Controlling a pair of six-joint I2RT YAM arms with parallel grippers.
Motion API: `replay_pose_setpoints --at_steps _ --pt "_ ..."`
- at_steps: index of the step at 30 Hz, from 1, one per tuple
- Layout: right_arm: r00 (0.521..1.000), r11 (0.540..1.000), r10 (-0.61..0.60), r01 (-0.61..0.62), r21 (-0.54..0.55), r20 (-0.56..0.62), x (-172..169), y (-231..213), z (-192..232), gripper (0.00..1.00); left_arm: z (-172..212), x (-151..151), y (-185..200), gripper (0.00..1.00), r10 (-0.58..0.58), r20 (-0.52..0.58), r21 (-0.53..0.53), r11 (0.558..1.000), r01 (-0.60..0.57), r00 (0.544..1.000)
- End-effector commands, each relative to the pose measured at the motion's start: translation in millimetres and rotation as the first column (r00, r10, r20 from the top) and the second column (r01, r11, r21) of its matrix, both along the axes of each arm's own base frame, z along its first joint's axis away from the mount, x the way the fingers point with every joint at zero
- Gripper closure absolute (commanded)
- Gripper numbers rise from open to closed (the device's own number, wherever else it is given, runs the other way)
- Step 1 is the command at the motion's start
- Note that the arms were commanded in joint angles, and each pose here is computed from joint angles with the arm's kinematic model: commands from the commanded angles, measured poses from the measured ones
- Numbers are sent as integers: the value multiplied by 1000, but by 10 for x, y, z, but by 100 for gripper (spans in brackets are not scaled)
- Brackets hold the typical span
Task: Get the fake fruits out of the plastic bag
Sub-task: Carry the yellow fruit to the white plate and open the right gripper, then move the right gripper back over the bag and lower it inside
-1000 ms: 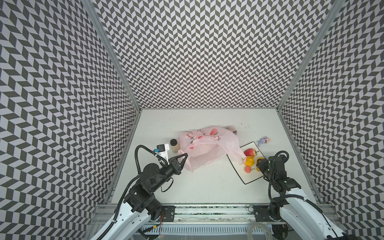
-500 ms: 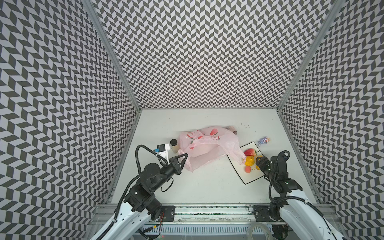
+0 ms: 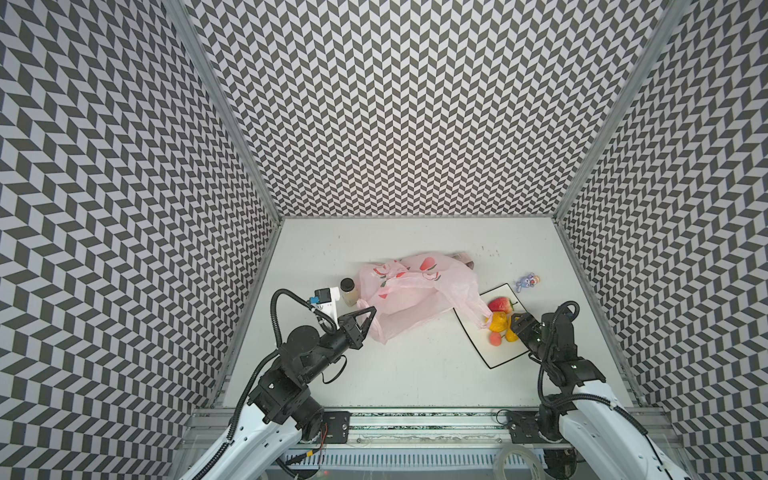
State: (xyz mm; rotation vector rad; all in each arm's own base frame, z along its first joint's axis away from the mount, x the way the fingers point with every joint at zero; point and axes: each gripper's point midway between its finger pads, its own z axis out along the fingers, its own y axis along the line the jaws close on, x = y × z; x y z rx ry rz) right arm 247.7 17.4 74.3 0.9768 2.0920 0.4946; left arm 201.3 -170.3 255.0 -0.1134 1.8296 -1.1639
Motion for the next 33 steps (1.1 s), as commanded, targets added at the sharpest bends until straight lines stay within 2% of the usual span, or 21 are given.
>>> replay_pose_setpoints --at_steps 1,4,6,10,13,17,20,22,25,29,33 --pt "996 998 -40 44 -48 75 65 -122 323 25 209 -37 0 100 -10 44 -19 1000 11 999" --pt "985 995 2 16 -102 171 121 -127 761 25 198 -37 -13 100 -17 42 -17 1000 18 999" --pt "965 995 51 -26 -98 258 163 -45 1104 26 203 -36 -16 100 -18 45 -17 1000 19 999" --pt "892 970 243 -227 -89 382 236 345 1729 34 191 -30 -19 100 -17 45 -15 1000 18 999" --pt "796 907 415 -400 -132 441 264 815 2110 44 180 -24 -26 100 -18 46 -15 1000 19 999" --pt "602 761 637 -592 -265 482 77 1708 2508 51 170 -21 -37 100 -22 38 -13 1000 22 999" --pt "488 633 767 -682 -367 417 -78 2368 2477 52 174 -22 -32 100 -20 35 -11 1000 20 999" --pt "428 547 834 -725 -419 349 -112 2752 2305 53 182 -31 -27 100 -21 35 -8 1000 21 999" --pt "379 461 886 -771 -439 266 -40 3158 2035 53 189 -43 -29 100 -25 39 -11 1000 25 999" --pt "357 412 911 -795 -446 206 96 3484 1724 53 193 -51 -25 100 -28 38 -1 1000 28 999" --pt "371 400 916 -803 -442 155 241 3673 1350 53 198 -63 -12 100 -26 36 5 1000 26 999"
